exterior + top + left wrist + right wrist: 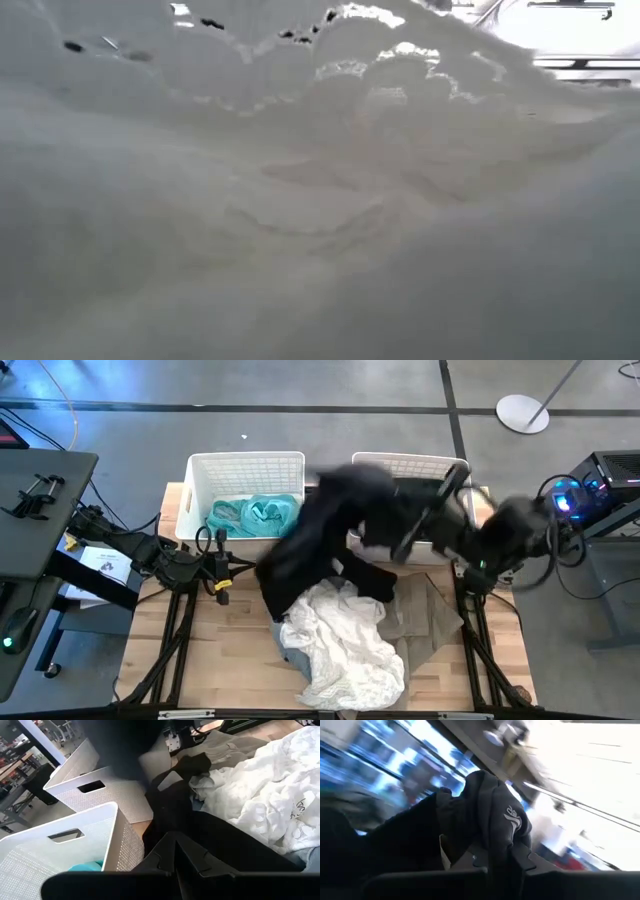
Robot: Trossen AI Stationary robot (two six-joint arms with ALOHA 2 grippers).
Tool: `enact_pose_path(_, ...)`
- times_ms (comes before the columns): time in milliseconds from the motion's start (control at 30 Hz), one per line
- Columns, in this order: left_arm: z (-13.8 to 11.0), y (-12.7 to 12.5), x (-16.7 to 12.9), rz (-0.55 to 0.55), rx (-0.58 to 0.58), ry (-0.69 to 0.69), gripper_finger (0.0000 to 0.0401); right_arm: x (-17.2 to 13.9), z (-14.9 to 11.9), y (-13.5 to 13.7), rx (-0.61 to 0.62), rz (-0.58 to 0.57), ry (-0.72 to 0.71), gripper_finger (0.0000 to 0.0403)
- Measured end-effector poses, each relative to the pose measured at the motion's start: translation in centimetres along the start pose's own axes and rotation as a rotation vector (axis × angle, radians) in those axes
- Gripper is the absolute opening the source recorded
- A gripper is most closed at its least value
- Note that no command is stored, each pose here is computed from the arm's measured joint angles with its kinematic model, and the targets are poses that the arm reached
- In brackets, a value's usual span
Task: Sort clothes
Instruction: Put the dark blue shorts into the right white laundry bin
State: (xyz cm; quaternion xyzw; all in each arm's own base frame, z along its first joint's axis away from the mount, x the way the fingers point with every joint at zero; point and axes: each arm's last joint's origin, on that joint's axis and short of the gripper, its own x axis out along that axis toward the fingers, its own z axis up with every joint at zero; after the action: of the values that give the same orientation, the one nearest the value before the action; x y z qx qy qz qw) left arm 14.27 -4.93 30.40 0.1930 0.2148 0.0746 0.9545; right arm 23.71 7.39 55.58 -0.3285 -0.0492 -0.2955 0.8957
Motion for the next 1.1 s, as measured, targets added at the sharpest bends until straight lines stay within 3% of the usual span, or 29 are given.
enact_pose_path(233, 0.0, 0.0, 0.0, 0.000, 0.001, 0.001, 0.0000, 0.7, 0.1, -4.5, -0.046, -0.200, 0.157, 0.0006)
enact_pose_path(433, 0.0, 0.0, 0.0, 0.000, 0.001, 0.001, 0.0000, 0.3, -0.5, -6.4, -0.023, -0.295, 0.279, 0.0006)
enact_pose_path(700, -0.1, 0.0, 0.0, -0.001, 0.010, 0.013, 0.0000, -0.6, -3.0, -6.6, 0.004, -0.250, 0.408, 0.0006)
enact_pose_path(967, -0.1, 0.0, 0.0, -0.001, 0.010, 0.013, 0.0000, -2.1, -7.6, -6.7, 0.106, -0.192, 0.601, 0.0006)
enact_pose_path(1100, -0.1, 0.0, 0.0, -0.001, 0.010, 0.013, 0.0000, -2.6, -9.9, -6.9, 0.142, -0.238, 0.740, 0.0006)
